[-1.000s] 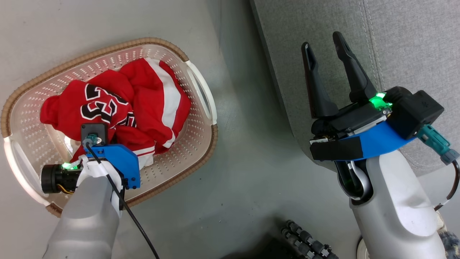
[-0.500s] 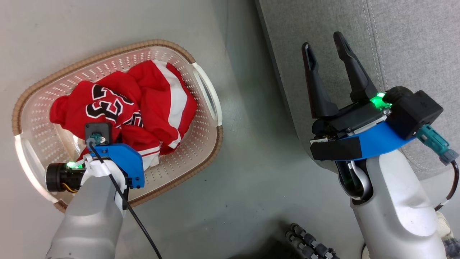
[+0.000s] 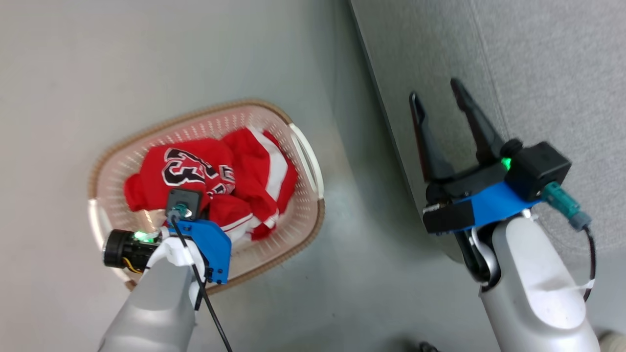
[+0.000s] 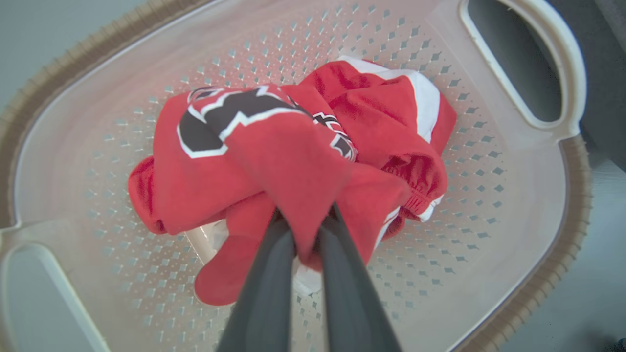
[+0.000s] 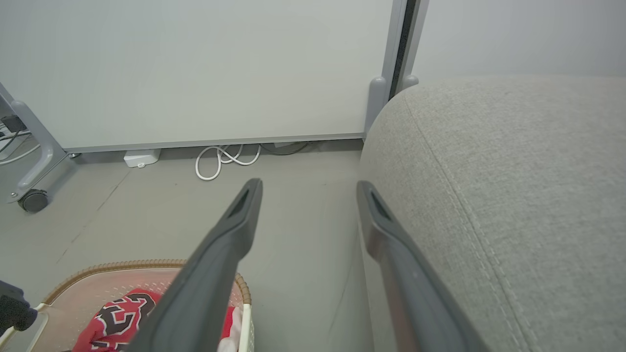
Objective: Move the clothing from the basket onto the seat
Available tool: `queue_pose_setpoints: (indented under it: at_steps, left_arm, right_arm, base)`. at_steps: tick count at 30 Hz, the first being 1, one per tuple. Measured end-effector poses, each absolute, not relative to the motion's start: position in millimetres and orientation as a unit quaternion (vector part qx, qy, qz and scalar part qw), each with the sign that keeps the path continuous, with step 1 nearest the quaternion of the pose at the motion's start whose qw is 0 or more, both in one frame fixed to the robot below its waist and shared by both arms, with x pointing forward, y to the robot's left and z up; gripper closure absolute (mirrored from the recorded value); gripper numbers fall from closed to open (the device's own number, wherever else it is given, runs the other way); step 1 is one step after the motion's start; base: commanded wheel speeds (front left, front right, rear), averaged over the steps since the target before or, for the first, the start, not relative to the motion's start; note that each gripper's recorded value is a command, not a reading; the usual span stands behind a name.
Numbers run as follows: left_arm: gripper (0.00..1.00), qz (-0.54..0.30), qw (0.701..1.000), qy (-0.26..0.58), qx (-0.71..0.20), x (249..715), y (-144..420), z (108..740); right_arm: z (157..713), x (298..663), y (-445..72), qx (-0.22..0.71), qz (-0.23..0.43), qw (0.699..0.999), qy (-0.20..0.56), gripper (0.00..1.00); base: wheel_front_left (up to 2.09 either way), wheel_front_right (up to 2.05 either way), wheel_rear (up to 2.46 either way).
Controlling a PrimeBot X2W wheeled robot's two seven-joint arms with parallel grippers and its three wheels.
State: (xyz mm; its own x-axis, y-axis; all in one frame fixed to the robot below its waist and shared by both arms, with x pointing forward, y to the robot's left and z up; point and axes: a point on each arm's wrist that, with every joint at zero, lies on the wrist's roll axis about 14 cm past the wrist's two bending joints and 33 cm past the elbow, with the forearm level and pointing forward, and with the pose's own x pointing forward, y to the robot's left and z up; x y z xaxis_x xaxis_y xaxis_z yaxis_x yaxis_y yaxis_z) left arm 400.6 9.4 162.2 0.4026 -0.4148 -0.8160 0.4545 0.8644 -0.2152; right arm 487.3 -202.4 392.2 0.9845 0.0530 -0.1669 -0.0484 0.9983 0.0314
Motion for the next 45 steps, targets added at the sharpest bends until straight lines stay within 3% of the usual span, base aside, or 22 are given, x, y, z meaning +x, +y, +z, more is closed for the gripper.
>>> queue_pose_setpoints:
  at_steps: [23, 35, 45]
  left_arm:
    - [1.0, -0.296, 0.937, 0.187, -0.001, 421, -9, 406]
    - [1.0, -0.326, 0.944, 0.043, -0.001, 422, -30, 529]
    - [1.0, -0.349, 0.936, 0.025, -0.033, 419, -51, 570]
  right_arm:
    - [477, 408, -161, 0.03, 0.063, 0.997, 0.041, 0.0]
    - [512, 390, -130, 0.034, 0.106, 0.994, 0.004, 0.0]
    - [512, 386, -124, 0.035, 0.115, 0.993, 0.009, 0.0]
  base:
    - [0.0, 0.0, 0.0]
    - [0.0, 0.0, 0.0]
    - [0.0, 0.0, 0.0]
